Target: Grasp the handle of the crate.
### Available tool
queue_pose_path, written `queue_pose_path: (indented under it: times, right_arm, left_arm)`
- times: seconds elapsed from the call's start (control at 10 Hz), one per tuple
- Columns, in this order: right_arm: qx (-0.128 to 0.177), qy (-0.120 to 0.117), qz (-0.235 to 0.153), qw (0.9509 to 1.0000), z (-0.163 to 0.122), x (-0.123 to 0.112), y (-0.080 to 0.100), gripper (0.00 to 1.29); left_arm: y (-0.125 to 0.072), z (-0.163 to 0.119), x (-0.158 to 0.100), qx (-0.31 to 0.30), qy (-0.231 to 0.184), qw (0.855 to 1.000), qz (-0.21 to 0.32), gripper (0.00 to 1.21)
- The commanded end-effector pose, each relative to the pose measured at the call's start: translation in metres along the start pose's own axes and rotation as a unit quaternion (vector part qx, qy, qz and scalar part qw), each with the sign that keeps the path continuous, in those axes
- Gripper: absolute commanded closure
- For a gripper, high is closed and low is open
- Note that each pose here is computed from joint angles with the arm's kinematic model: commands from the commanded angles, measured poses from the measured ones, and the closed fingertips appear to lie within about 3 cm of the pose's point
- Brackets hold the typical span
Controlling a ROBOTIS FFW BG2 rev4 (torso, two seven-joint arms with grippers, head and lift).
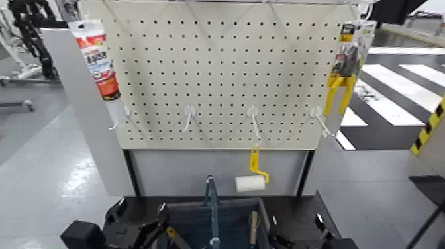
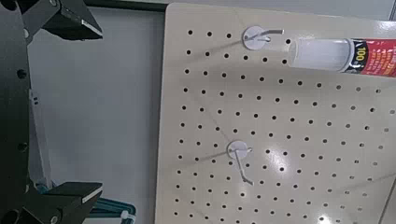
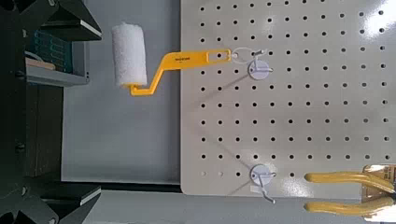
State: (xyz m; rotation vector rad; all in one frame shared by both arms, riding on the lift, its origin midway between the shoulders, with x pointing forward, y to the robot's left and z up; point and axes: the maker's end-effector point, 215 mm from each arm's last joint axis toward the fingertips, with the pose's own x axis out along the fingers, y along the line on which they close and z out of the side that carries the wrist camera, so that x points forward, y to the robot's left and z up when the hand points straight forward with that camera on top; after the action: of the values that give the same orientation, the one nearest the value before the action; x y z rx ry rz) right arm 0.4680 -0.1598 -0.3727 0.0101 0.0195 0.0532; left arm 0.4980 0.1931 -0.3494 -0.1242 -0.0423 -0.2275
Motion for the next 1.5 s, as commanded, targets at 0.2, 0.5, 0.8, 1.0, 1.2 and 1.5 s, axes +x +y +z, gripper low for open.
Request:
queue_pose_path:
  times: [0.2,0.5,0.8,1.0,1.2,1.5]
  right_arm:
    - [0.000,0.003,0.002,1.0000,-0.002,0.000,0.001,0.15]
    - [0.002,0.003,0.000,1.0000,-0.002,0.000,0.002,0.14]
    - [0.002,0.003,0.001,1.0000,-0.002,0.000,0.003,0.14]
    - [0.002,0.003,0.001,1.0000,-0.002,0.000,0.003,0.14]
    - [0.003,0.002,0.000,1.0000,-0.002,0.000,0.002,0.14]
    - [0.005,0.001,0.000,1.0000,-0.001,0.000,0.003,0.15]
  left_arm:
    - [-0.029,-0.003,0.022,-0.080,0.049,0.993,-0.069,0.14]
    - [-0.065,-0.004,0.033,-0.191,0.104,0.965,-0.150,0.14]
    - [-0.092,-0.005,0.033,-0.298,0.134,0.925,-0.193,0.14]
    - [-0.108,-0.004,0.030,-0.362,0.160,0.893,-0.212,0.14]
    - [-0.127,-0.003,0.028,-0.428,0.177,0.855,-0.234,0.14]
    - [-0.161,0.000,0.021,-0.508,0.218,0.779,-0.295,0.14]
